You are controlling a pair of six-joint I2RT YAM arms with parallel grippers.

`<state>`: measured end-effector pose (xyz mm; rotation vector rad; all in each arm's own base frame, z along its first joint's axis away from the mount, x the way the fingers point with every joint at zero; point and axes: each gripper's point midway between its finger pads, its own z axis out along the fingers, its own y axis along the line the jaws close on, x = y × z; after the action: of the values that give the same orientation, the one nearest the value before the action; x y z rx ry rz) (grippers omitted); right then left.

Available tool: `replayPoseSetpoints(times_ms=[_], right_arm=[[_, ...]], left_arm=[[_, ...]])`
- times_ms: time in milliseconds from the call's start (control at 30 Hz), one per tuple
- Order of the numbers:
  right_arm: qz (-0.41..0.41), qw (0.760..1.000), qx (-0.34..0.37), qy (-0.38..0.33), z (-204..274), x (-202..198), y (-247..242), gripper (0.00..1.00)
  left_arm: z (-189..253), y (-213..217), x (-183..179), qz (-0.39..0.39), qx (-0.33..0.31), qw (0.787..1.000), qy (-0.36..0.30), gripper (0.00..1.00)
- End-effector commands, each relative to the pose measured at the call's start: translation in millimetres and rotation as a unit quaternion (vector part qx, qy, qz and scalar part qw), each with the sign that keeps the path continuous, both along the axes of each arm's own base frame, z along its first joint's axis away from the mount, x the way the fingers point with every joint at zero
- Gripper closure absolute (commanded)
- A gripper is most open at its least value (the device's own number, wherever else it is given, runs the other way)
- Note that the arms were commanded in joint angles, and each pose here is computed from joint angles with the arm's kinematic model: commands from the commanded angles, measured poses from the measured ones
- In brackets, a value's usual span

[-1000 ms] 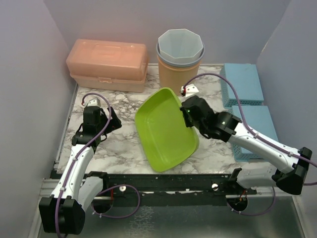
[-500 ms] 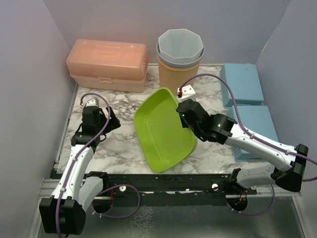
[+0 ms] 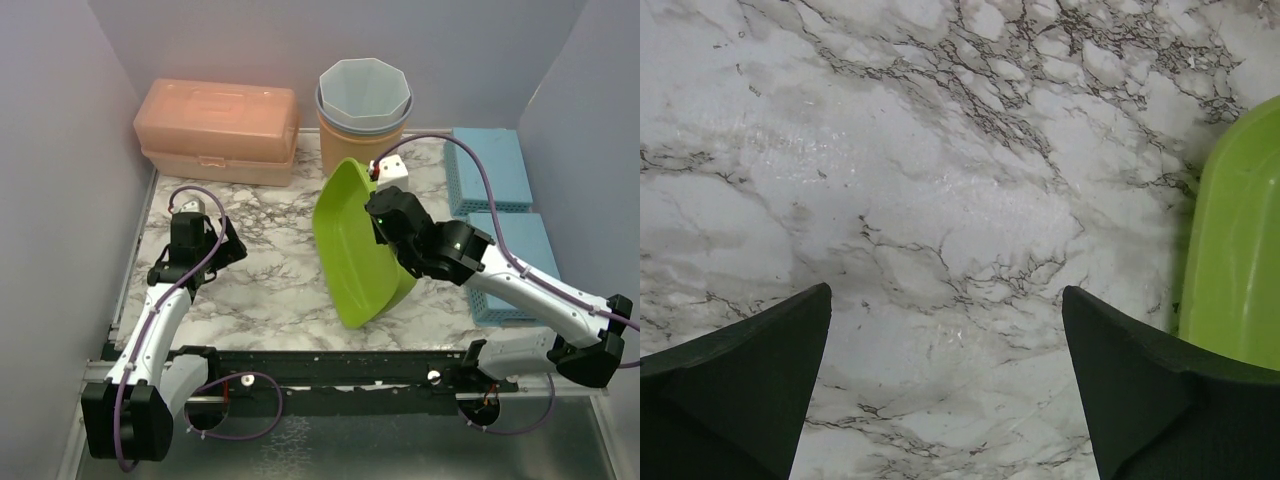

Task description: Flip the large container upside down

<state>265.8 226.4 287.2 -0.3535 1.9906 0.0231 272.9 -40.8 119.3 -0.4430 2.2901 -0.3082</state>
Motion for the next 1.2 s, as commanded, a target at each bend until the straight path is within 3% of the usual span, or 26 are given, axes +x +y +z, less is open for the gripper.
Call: replayPoseSetpoints(times_ms=[0, 133, 267, 367, 800, 1167], right_arm=[[-0.022, 0.999, -0.025, -0.040, 34, 11, -9, 0.99], [-0.022, 0.997, -0.069, -0.038, 34, 17, -5, 0.99], [-0.026, 0.984, -0.174, -0.032, 12, 20, 4, 0.99], [-0.014, 0.980, -0.197, -0.012, -10, 18, 19, 1.00], [0.062, 0.990, -0.124, 0.025, -37, 3, 66, 0.99], [0.136, 0.985, -0.084, 0.072, -70, -29, 96, 0.99]], left_arm=[[14, -2, 5, -0.004, -0.005, 1.000, -0.023, 0.01], [16, -1, 5, -0.002, -0.004, 1.000, -0.026, 0.01], [15, 0, 5, 0.000, -0.003, 1.000, -0.026, 0.01], [16, 1, 5, 0.002, -0.001, 1.000, -0.027, 0.01], [19, 7, 5, 0.014, 0.006, 0.999, -0.033, 0.01], [31, 29, 2, 0.066, 0.032, 0.996, -0.051, 0.01]])
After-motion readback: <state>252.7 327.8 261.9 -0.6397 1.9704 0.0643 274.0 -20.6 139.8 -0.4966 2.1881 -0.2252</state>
